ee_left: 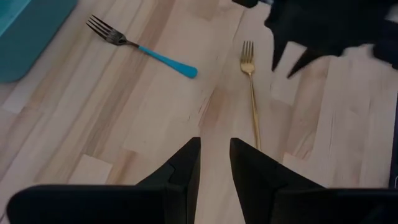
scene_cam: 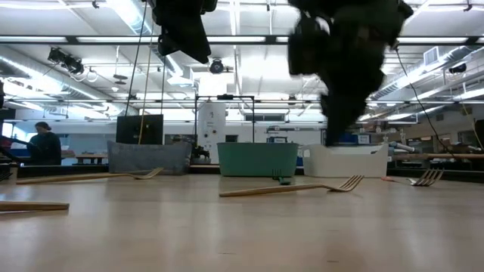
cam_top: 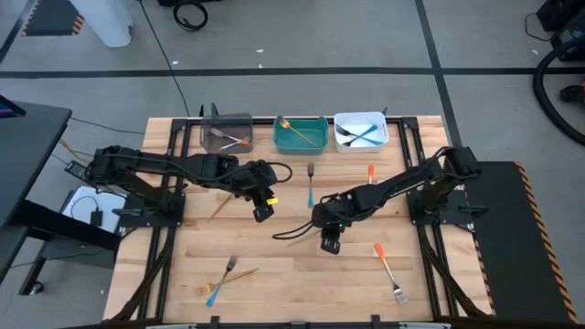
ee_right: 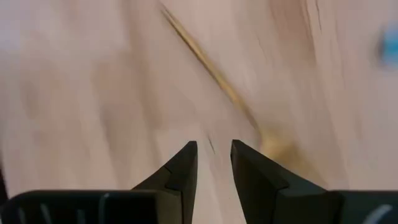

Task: Sort silverware by color (type)
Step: Put the gold fork into the green bin

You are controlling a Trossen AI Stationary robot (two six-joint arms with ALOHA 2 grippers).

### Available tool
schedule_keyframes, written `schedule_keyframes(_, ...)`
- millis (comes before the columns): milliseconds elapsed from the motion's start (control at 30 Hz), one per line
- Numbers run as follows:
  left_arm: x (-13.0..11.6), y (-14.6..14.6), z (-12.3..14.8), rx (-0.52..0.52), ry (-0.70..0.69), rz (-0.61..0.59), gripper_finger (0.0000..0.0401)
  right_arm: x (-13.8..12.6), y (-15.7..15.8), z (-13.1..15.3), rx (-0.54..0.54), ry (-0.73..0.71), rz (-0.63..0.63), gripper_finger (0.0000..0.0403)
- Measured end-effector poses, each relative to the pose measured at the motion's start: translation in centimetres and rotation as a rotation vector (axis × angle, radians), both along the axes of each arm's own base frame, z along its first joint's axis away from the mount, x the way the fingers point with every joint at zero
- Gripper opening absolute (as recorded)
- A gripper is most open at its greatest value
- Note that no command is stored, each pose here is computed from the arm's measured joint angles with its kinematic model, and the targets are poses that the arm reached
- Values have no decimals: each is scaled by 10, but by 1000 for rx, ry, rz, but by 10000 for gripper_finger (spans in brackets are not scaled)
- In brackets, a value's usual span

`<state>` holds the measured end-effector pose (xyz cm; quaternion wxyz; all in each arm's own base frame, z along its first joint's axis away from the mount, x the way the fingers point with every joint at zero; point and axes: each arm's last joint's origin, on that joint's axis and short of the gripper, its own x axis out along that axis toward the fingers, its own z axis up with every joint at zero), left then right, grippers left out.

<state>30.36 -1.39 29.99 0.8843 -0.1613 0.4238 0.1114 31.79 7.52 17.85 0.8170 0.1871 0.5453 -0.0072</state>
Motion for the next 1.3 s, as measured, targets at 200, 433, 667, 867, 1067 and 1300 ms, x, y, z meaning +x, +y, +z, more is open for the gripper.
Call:
schedule_keyframes(200, 0, 0, 0, 0, -1, 2, 96, 16, 4, -7, -156, -167, 253, 107)
schedule_keyframes(433, 0, 0, 0, -3, -1, 5, 96, 22, -5, -47, -245, -48, 351, 107)
schedule_keyframes(667, 0, 0, 0, -4, -2, 7, 96, 23, -11, -51, -237, -23, 345, 98)
schedule_keyframes(867, 0, 1, 0, 10, -3, 19, 96, 22, -9, -52, -211, -1, 274, 15)
schedule_keyframes(1067, 0, 7, 0, 51, -5, 60, 96, 18, -8, -45, -180, 4, 217, 9)
schedule_keyframes(1300, 0, 36, 0, 78, 2, 125, 96, 4, -29, 5, -220, -73, 125, 9)
